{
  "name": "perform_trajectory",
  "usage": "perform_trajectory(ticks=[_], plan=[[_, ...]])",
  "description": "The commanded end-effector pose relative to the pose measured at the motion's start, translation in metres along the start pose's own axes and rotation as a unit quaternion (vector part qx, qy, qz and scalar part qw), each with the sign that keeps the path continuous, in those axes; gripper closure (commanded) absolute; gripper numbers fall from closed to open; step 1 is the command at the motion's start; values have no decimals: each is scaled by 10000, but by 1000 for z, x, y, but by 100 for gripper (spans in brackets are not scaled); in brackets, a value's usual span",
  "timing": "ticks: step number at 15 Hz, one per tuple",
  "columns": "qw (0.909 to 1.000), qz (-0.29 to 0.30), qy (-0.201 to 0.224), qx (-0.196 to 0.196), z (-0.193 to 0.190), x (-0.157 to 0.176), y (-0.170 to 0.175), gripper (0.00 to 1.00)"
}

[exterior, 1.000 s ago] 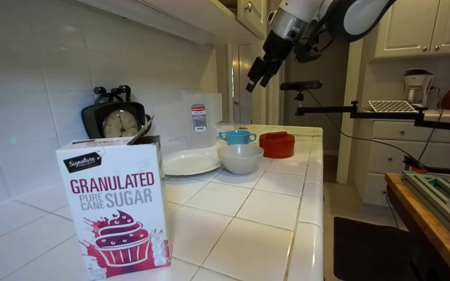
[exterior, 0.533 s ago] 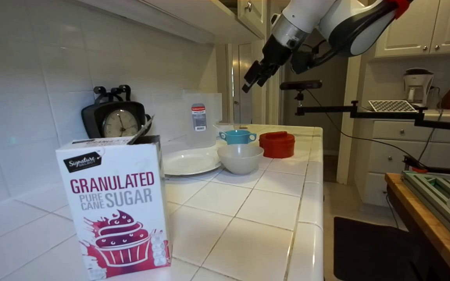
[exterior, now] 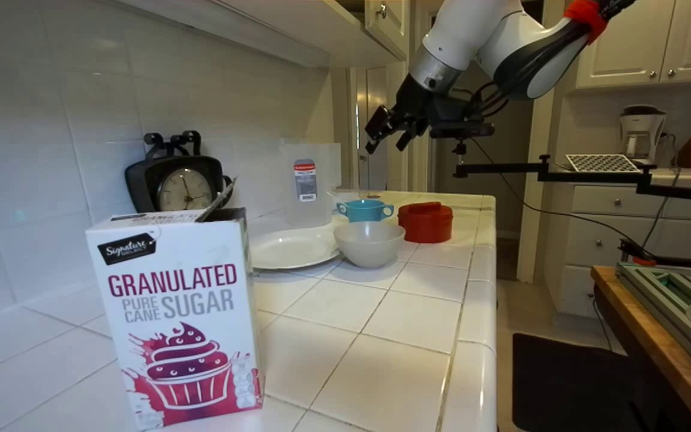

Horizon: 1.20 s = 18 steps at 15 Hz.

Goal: Put the white spoon on the white plate.

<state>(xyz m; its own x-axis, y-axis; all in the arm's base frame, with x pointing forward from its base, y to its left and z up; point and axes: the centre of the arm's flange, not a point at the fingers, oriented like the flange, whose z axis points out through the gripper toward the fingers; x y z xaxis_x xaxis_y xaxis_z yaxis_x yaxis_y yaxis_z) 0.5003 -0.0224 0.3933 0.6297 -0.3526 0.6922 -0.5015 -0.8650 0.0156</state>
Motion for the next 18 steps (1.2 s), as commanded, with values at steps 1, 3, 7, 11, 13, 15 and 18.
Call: perform_trajectory(ticks=[1, 3, 7, 11, 13, 15, 18], plan=[[10000, 65, -38, 16, 4, 0, -1, 0], [9999, 119, -41, 33, 6, 2, -2, 0], [10000, -56, -1, -3, 21, -2, -7, 0], [9989, -450, 87, -17, 33, -6, -14, 0], [9974, -674, 229, -55, 40, -3, -20, 0], [9953, -884, 383, -77, 45, 0, -27, 0], [9925, -1130, 448, -141, 58, -1, -39, 0]])
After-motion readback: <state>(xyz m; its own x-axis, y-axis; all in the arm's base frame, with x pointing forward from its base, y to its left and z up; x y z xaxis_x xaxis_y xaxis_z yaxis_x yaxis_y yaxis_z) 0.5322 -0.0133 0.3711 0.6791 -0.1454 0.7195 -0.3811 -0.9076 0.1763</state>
